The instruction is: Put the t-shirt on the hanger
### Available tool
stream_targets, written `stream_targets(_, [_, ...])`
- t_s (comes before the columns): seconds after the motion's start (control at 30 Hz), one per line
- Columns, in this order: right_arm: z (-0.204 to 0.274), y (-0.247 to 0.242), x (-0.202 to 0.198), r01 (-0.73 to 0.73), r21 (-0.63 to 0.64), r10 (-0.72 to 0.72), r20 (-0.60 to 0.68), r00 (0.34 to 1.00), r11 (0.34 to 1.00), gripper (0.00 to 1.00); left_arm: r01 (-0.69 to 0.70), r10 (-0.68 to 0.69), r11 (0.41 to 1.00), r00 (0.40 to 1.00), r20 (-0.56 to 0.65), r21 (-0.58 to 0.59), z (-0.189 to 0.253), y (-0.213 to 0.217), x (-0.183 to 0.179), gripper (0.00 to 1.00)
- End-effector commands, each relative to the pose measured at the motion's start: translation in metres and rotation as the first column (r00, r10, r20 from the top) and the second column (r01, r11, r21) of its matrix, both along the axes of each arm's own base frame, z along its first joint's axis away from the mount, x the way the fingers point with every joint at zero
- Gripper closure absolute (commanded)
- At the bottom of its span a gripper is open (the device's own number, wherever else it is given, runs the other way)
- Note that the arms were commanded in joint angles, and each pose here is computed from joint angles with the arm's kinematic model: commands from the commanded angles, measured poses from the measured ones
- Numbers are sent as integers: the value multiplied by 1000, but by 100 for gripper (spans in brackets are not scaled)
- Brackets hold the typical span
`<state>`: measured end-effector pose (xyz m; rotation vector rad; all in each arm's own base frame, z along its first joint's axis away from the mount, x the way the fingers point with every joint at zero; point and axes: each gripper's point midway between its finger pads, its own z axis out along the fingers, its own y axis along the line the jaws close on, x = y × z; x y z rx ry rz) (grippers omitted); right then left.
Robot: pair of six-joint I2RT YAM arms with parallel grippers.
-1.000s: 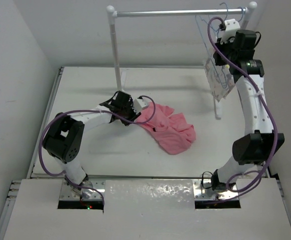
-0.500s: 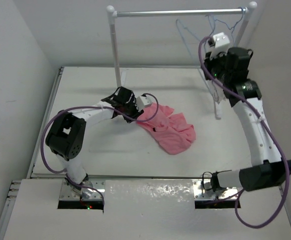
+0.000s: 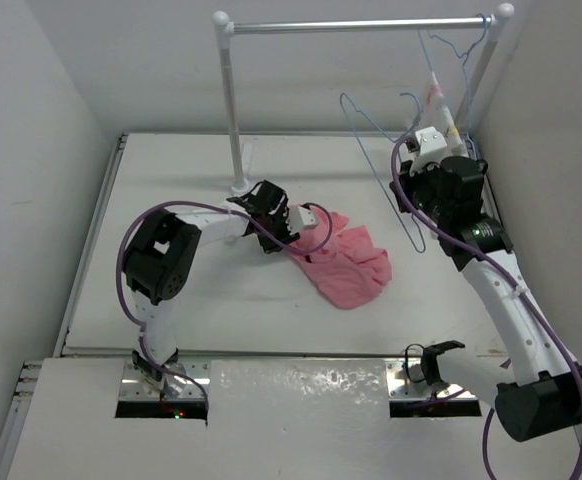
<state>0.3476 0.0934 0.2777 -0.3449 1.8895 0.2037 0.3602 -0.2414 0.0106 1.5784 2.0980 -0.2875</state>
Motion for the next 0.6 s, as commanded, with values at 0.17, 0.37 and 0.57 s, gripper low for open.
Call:
stream_targets(0.17, [-7,5,-21,-9,94,7,29,1000,996,100,-60,68,995,992,105,-84,31,-12,26,71])
stream_targets(0.37, [-52,9,-34,-10,93,19,-97,995,996,100,-54,65,991,994,89,-118,43,-20,24,69])
stream_targets(0.57, [-61,10,-37,-22,90,32,-111,993,996,100,-12,18,993,999,50,-118,42,-21,14,66])
